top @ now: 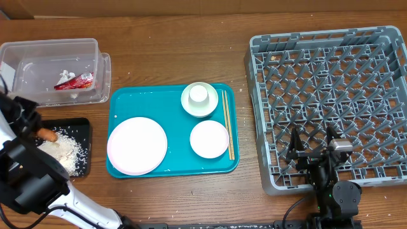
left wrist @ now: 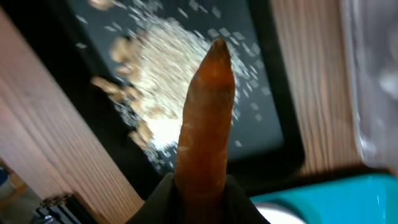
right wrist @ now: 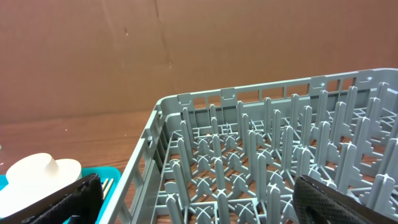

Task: Sort waste into correct bins and load items into the dishwasher
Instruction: 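Lift the carrot and carry it left over the black tray, then lower the carrot onto the black tray and open the left gripper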

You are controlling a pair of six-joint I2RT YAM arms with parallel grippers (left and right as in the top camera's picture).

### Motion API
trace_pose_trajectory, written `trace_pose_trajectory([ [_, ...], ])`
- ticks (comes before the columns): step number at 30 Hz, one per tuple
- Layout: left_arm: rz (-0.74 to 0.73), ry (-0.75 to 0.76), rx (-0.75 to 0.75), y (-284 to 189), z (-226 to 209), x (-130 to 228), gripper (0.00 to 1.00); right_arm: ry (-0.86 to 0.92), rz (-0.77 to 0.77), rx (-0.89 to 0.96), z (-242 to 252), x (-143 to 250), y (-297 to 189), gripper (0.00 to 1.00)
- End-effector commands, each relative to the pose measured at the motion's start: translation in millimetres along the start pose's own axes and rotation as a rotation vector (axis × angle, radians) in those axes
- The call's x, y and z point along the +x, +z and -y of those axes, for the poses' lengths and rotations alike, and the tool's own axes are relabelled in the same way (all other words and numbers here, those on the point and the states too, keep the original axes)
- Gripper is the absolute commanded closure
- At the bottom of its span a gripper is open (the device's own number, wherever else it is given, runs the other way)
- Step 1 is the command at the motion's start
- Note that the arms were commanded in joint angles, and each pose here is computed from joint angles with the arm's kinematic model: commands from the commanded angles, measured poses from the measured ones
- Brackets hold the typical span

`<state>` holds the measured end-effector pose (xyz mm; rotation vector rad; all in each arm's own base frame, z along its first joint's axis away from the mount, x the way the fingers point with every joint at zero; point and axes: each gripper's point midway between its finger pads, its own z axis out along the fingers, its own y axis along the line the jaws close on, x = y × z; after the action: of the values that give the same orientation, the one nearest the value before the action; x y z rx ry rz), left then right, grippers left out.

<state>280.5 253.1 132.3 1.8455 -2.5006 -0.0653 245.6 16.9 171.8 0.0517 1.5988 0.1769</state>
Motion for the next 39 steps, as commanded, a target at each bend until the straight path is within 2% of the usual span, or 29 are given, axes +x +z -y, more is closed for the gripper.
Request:
trace_pose_trajectory([
  [1, 0.016, -0.085, -0.065, 12, -18, -8, 0.94, 0.003, 0.002, 0.007, 2, 2, 0, 0.0],
  [17, -0.019, -0.1, -0.086, 84, -23, 5, 0.92, 0.003, 0.003, 0.007, 2, 2, 0, 0.0],
  [23, -0.015, -0.101, -0.086, 92, -24, 6, 0.92, 0.003, 0.002, 0.007, 2, 2, 0, 0.0],
  [26, -0.01, -0.102, -0.085, 92, -23, 4, 0.78, 0.003, 0.002, 0.007, 2, 2, 0, 0.0],
  [39, -0.008, -0.101, -0.09, 92, -24, 4, 0.67, 0.003, 0.003, 0.007, 2, 2, 0, 0.0],
])
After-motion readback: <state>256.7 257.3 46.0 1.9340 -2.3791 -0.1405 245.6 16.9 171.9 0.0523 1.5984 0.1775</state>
